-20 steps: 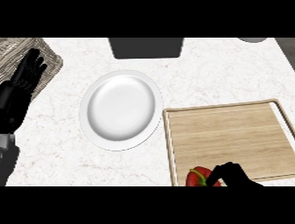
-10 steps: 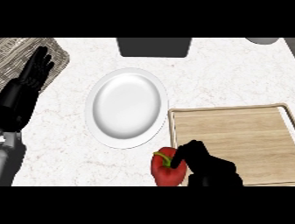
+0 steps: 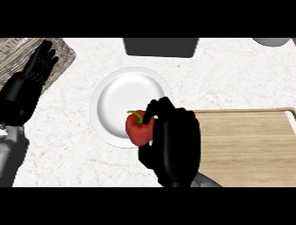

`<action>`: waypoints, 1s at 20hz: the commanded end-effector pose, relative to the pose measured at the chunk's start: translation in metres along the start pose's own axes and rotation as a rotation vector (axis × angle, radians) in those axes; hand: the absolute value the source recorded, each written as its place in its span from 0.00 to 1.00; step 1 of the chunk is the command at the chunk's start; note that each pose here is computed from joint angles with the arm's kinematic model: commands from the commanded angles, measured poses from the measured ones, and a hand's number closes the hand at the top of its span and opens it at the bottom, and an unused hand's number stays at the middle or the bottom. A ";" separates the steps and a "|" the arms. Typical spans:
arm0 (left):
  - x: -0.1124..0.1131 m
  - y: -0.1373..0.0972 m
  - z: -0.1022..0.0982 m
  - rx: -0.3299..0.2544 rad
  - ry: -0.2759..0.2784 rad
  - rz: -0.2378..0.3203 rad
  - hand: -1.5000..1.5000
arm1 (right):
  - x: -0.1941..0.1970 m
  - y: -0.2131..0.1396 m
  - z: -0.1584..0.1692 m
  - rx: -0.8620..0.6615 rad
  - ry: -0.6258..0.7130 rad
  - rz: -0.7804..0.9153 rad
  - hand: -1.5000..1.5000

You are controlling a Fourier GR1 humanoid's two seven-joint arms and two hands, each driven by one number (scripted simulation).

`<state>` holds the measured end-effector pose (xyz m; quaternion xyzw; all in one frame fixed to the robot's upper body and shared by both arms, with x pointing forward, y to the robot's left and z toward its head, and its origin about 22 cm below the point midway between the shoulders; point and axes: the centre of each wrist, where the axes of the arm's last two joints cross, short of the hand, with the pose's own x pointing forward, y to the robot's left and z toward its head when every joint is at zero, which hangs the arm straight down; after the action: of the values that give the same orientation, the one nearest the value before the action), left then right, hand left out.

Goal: Pick the bell pepper from the tray and place it in the plate

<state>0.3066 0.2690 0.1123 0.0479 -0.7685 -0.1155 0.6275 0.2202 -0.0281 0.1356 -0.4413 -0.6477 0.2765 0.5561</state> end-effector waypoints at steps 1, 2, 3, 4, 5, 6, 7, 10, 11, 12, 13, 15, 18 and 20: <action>-0.010 -0.005 0.005 -0.037 0.003 0.018 0.50 | 0.011 0.016 -0.037 0.001 0.180 -0.084 1.00; -0.001 -0.005 0.004 -0.021 -0.003 0.006 0.50 | 0.012 0.021 -0.041 0.011 0.208 -0.077 1.00; 0.001 0.005 0.004 -0.008 -0.018 0.002 0.50 | 0.011 0.026 -0.056 0.007 0.199 -0.070 1.00; -0.005 -0.007 0.002 -0.015 0.009 0.020 0.50 | 0.019 0.027 -0.060 0.000 0.208 -0.046 1.00; -0.006 -0.014 0.007 -0.018 0.001 0.009 0.50 | 0.010 0.033 -0.074 0.024 0.239 -0.046 1.00; 0.001 -0.023 -0.009 -0.028 -0.017 0.020 0.50 | 0.014 0.044 -0.075 0.028 0.226 -0.003 1.00; -0.014 -0.012 -0.001 -0.029 -0.002 0.005 0.50 | 0.015 0.046 -0.082 0.012 0.241 0.008 1.00; -0.014 0.001 -0.003 -0.012 -0.006 0.000 0.50 | 0.028 0.053 -0.091 0.038 0.233 0.016 1.00; 0.002 -0.016 -0.008 -0.038 -0.007 0.029 0.50 | 0.009 0.067 -0.103 0.033 0.242 0.020 1.00; -0.003 -0.014 -0.010 -0.016 -0.019 0.014 0.50 | 0.007 0.076 -0.102 0.092 0.245 0.065 1.00; 0.012 -0.015 -0.012 -0.045 -0.024 0.004 0.50 | -0.004 0.082 -0.103 0.102 0.284 0.022 1.00; 0.008 -0.011 -0.015 -0.027 -0.031 0.004 0.50 | -0.014 0.083 -0.109 0.055 0.336 -0.060 1.00; 0.000 -0.015 -0.009 -0.058 -0.026 0.010 0.50 | -0.015 0.087 -0.120 0.070 0.390 -0.093 0.00; 0.001 -0.018 -0.016 -0.067 -0.031 0.026 0.50 | -0.011 0.090 -0.118 0.096 0.372 -0.140 0.00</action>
<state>0.3172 0.2517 0.1117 0.0255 -0.7734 -0.1300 0.6199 0.3506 -0.0158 0.0834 -0.4298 -0.5684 0.2512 0.6551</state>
